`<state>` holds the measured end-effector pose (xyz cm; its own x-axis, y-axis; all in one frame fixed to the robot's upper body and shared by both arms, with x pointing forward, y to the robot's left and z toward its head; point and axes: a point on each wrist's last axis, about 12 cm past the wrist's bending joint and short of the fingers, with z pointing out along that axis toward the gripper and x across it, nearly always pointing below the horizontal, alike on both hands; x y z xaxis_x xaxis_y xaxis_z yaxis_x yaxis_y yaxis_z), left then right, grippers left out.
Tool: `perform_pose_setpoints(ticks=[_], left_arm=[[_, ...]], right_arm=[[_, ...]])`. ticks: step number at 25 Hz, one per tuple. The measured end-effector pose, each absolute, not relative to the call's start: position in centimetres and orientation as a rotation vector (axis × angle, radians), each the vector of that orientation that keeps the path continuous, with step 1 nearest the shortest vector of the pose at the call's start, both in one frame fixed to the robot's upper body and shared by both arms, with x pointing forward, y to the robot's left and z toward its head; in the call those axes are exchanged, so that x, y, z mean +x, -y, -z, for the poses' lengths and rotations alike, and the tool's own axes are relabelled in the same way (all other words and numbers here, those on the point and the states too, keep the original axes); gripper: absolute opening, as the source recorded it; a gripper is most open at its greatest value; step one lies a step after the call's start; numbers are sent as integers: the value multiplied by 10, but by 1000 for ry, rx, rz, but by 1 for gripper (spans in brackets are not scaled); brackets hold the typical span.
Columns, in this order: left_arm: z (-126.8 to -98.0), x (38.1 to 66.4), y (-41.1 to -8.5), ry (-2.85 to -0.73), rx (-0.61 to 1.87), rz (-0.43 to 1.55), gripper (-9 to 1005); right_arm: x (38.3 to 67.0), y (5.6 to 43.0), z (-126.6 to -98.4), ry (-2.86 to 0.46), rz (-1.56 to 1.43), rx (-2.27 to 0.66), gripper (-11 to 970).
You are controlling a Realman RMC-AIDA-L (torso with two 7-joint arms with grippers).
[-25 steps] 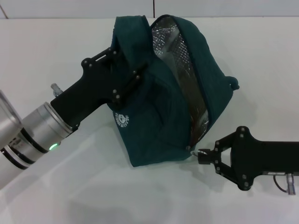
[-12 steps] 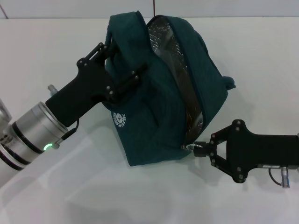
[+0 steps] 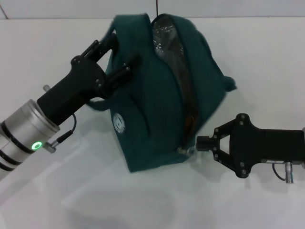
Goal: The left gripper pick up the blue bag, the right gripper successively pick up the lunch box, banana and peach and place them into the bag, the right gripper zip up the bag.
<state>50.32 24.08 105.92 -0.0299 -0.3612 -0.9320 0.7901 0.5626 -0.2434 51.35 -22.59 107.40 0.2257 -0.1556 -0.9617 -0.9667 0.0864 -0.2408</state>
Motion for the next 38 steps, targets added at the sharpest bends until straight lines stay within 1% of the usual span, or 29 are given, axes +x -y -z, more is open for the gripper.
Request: perform_pose_setpoints(ticks=[6,11,15,18,23,25,29,38], left_arm=[[-1060,498,-246,-1296,380,1021,827],[-1059,489,-257,-1295,367,1006,825],[-1058,470,-265,-1241,390,997,822],[-1054,447,-272,-1200,412,947,820],[-1041,418,-271,-1221,493,920,820],[-1038,411,-270,-1231,529,924,820],[-1035,405,-268,-1230,566,910,820],[-1036,409,-265,-1218,582,912,819]], right_arm=[[517,224,-1076,-1173,-886,-1347,34],[518,223,-1078,-1166,-883,-1351,35],[520,222,-1080,-1155,-880,-1331,35],[520,222,-1081,-1155,-885,-1330,36],[519,220,-1081,-1233,-976,-1361,36],[520,216,-1080,-1303,-1037,-1434,36],[521,215,-1077,-1382,-1072,-1488,37],[518,209,-1066,-1439,-1052,-1490,245]])
